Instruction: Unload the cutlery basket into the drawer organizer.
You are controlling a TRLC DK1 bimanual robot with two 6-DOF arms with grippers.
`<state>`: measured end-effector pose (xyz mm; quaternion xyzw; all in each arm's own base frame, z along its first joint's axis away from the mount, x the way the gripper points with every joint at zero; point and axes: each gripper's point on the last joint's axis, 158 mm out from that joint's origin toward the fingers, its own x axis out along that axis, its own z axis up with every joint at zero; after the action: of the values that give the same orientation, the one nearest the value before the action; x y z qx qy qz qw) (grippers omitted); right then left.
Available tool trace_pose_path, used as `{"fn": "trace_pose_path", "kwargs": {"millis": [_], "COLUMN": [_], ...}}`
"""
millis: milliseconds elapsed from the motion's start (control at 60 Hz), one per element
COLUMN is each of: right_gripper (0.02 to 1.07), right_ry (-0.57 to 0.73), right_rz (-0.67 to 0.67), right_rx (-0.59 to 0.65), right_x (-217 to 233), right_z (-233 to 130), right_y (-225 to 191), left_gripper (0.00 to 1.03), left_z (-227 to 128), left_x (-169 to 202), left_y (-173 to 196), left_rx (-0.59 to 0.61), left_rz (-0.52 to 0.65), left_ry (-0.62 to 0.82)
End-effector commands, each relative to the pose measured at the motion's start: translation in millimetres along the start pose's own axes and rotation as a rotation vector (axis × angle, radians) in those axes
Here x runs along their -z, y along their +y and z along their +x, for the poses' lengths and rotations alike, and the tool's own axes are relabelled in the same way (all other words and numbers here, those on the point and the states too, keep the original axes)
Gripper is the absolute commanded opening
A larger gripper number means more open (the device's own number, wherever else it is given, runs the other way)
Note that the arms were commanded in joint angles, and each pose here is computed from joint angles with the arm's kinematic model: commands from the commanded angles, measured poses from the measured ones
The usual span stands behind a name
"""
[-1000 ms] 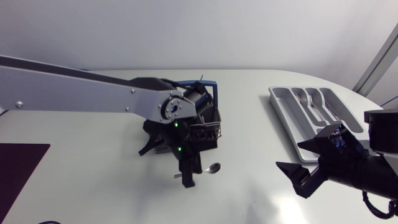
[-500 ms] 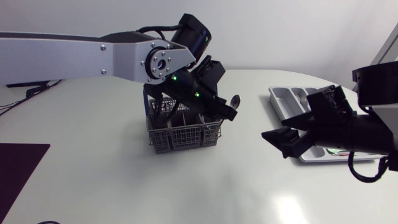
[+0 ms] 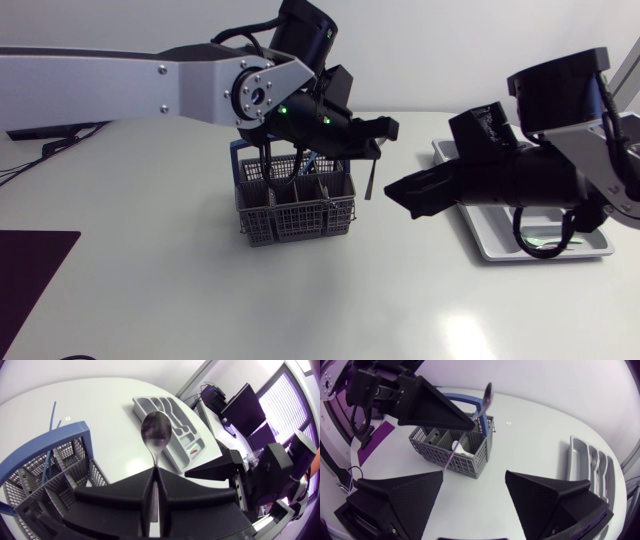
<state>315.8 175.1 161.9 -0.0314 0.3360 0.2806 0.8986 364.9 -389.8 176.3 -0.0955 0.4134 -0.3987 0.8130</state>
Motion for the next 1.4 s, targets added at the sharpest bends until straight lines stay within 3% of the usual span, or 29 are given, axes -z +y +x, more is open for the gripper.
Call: {"fn": "trace_pose_path", "kwargs": {"millis": [0,50,183,350,583,800,1167,1283,1383], "right_gripper": [0.91,0.91,0.73,0.60,0.29,0.15,0.08,0.08,0.08], "right_ry": [-0.014,-0.021,-0.038,-0.064,-0.076,-0.103,-0.052,-0.040,-0.048], "right_rz": [0.003,-0.007,0.007,0.025,0.043,0.031,-0.025,-0.027,-0.032], "right_rx": [-0.002,0.011,0.022,0.025,0.039,0.055,0.000,-0.010,0.000], "right_x": [-9,-11,-19,-32,-37,-38,-21,-16,-15], "right_z": [5,7,12,14,21,19,24,24,19], "right_y": [9,11,6,4,-4,-8,5,6,1], "left_gripper": [0.03,0.03,0.03,0.03,0.03,0.03,0.09,0.26,0.54], "left_z": [4,4,7,12,15,14,4,-2,-4], "left_x": [-10,-11,-7,-3,2,4,0,-7,-7], "left_y": [-8,-10,-17,-25,-25,-23,-26,-31,-38], "left_rx": [0.016,0.022,0.046,0.060,0.044,0.036,0.035,0.048,0.028], "left_rz": [-0.040,-0.054,-0.058,-0.048,-0.045,-0.050,-0.045,-0.033,0.035], "left_ry": [-0.028,-0.038,-0.055,-0.054,-0.048,-0.048,-0.082,-0.106,-0.106]}}
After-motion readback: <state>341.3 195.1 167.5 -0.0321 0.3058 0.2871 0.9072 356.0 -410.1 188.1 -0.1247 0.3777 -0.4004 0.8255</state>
